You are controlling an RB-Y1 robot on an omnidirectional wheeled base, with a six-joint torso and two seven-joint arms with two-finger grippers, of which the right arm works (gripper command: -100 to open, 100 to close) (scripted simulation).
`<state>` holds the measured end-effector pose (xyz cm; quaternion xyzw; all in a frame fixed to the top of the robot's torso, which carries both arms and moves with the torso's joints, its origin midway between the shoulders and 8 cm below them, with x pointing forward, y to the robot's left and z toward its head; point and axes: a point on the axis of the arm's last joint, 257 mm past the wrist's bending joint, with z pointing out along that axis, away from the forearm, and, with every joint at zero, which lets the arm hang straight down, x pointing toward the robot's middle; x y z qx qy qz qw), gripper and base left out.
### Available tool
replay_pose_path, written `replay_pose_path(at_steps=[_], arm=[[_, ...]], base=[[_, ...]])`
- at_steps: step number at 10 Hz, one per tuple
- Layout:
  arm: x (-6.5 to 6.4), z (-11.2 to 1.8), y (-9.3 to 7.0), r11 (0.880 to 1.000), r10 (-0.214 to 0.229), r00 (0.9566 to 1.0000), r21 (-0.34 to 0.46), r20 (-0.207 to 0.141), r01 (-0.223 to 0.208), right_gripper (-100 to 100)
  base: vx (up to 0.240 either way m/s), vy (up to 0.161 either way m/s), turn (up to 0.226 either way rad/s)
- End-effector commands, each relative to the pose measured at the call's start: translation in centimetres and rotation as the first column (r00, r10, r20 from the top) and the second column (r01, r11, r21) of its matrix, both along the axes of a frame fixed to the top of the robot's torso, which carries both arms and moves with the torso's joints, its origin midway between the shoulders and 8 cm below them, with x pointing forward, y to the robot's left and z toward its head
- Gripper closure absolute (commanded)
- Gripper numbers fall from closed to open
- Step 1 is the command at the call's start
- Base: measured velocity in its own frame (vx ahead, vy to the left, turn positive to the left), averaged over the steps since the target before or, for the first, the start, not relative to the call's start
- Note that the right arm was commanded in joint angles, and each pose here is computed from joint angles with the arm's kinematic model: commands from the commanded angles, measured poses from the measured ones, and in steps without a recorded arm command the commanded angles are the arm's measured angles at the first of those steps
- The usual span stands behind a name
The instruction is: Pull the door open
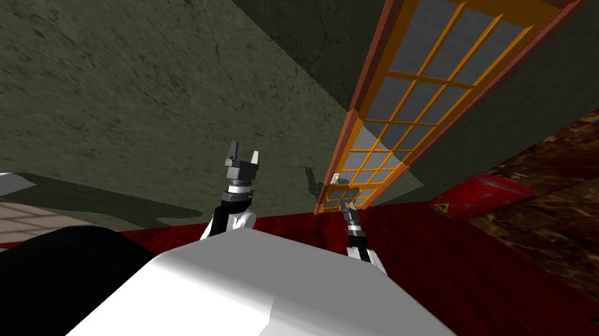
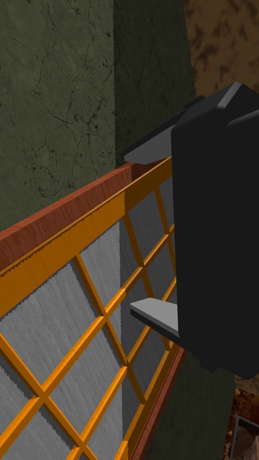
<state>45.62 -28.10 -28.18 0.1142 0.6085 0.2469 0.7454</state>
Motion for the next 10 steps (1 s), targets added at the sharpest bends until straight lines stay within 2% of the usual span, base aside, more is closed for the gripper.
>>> replay_pose_path(at_steps=[1,5,10], arm=[[-0.1,-0.9,0.1,0.999,0.0,0.9999,-0.038,-0.01,0.0,-100],[-0.3,-3.0,0.2,0.992,0.0,0.9993,-0.124,-0.036,-0.004,-100],[-0.6,-5.4,0.2,0.976,0.002,0.9978,-0.219,-0.066,-0.016,-100]], base=[[0.102,-0.052,0.033],[0.085,-0.051,0.032],[0.093,-0.05,0.029]])
